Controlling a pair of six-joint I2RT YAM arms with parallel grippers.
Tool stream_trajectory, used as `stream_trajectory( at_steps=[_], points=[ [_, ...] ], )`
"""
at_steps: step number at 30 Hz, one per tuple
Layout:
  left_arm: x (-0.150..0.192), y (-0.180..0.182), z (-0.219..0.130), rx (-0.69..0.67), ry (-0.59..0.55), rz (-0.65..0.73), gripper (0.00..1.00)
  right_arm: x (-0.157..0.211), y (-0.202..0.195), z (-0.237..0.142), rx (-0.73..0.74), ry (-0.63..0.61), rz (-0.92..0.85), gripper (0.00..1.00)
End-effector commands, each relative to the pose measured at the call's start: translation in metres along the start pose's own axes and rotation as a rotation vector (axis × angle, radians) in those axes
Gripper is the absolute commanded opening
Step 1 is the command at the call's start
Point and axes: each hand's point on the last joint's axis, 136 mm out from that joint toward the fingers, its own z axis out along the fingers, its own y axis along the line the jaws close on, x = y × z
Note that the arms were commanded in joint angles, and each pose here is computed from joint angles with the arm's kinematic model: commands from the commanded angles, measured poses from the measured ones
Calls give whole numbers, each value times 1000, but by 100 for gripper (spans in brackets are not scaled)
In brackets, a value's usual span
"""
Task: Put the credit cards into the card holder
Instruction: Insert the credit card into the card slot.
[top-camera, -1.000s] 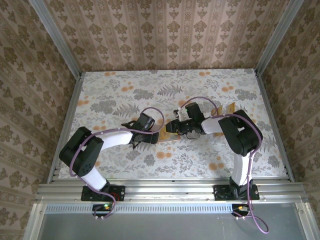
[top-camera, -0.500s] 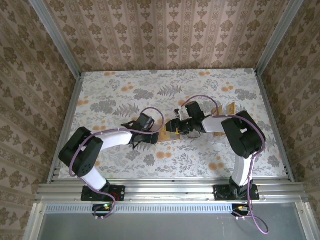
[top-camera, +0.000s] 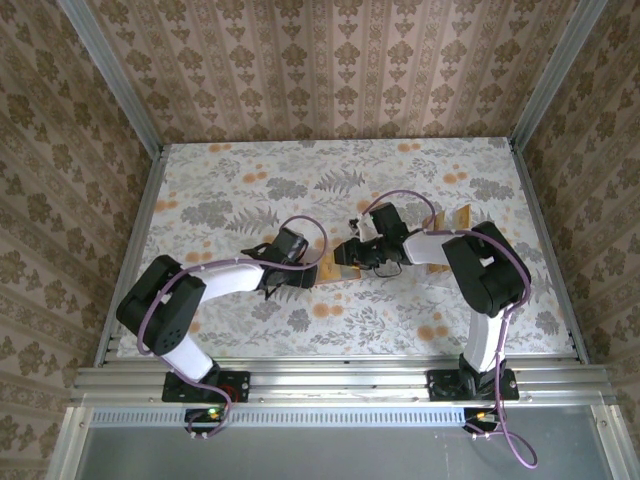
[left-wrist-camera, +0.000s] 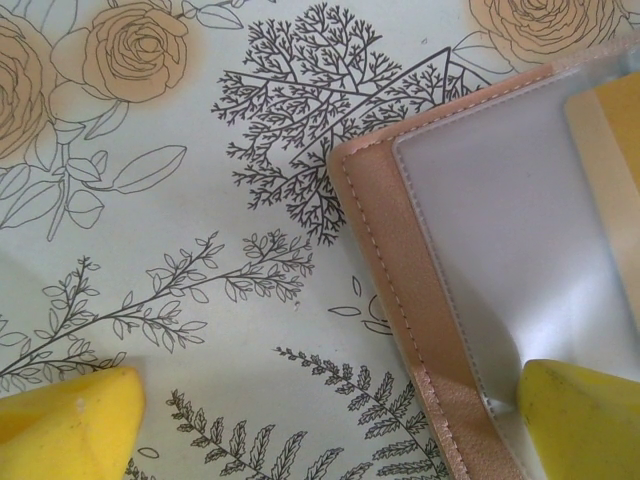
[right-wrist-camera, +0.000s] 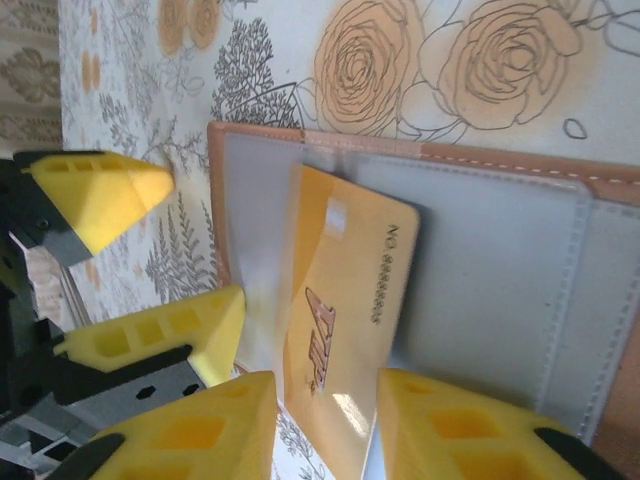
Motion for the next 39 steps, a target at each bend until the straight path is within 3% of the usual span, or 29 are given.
stream_trajectory(
  at_steps=[1, 7, 12, 14, 19, 29, 32, 39],
  points=[
    [28, 14, 6, -39, 83, -2, 97, 3, -5, 7, 40, 24, 9, 23],
    [28, 13, 7, -34, 82, -5, 97, 4, -4, 11, 49, 33, 9, 15],
    [28, 13, 8, -30, 83, -3, 97, 4, 0, 14, 46, 38, 2, 14],
    [27, 12, 8, -29, 80, -6, 97, 2, 2, 13, 46, 35, 2, 17],
    [21, 13, 4, -23, 64, -16, 97, -5, 12, 2, 51, 20, -26, 35],
    [2, 26, -12, -3, 5, -83, 98, -14, 7, -20, 140, -13, -39, 36],
    [4, 32, -12, -18, 11, -92, 98, -14, 1, -22, 187, -10, -44, 32],
    [14, 44, -7, -64, 35, -115, 98, -14, -17, -27, 345, 7, -79, 5]
  ],
)
